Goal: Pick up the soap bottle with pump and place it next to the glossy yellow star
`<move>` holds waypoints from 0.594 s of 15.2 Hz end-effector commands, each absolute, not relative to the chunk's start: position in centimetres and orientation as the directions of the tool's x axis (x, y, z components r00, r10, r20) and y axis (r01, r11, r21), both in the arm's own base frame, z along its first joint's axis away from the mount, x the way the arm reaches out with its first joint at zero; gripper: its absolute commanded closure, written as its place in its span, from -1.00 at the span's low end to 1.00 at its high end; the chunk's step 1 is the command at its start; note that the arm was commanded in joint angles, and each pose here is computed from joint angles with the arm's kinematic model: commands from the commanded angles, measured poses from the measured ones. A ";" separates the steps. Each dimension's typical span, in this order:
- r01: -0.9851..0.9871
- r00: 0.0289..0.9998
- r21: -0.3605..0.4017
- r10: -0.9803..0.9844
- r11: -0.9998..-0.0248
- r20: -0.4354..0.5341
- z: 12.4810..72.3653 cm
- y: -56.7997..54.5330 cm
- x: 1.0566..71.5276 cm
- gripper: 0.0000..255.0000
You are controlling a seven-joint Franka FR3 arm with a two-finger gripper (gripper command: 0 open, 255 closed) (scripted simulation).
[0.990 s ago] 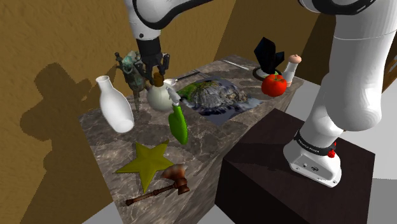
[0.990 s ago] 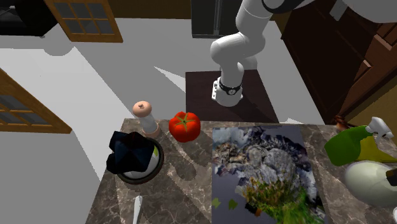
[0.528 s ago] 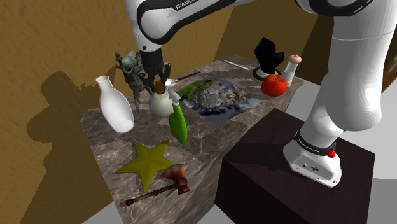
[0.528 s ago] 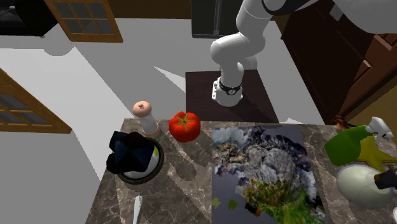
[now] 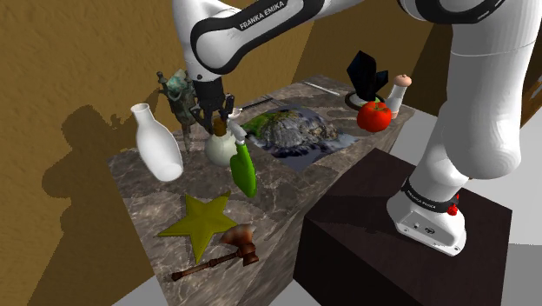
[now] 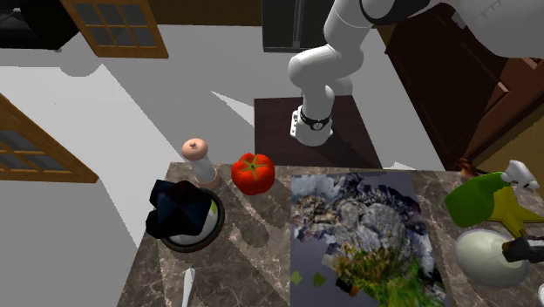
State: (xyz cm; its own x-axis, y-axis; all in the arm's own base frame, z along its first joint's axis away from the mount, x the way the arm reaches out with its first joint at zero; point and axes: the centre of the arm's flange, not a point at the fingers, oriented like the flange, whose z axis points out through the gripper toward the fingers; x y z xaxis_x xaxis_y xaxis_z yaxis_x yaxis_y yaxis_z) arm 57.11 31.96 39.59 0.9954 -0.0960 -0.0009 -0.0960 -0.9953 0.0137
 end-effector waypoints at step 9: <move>-0.096 0.995 0.013 -0.096 -0.995 0.000 39.6 32.0 57.1 -1.00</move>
State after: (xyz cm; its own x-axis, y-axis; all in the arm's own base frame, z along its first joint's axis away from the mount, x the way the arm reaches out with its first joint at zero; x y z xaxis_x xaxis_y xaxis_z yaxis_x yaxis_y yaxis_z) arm 57.12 31.95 39.56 0.9954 -0.0960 -0.0001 -0.0960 -0.9953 0.0132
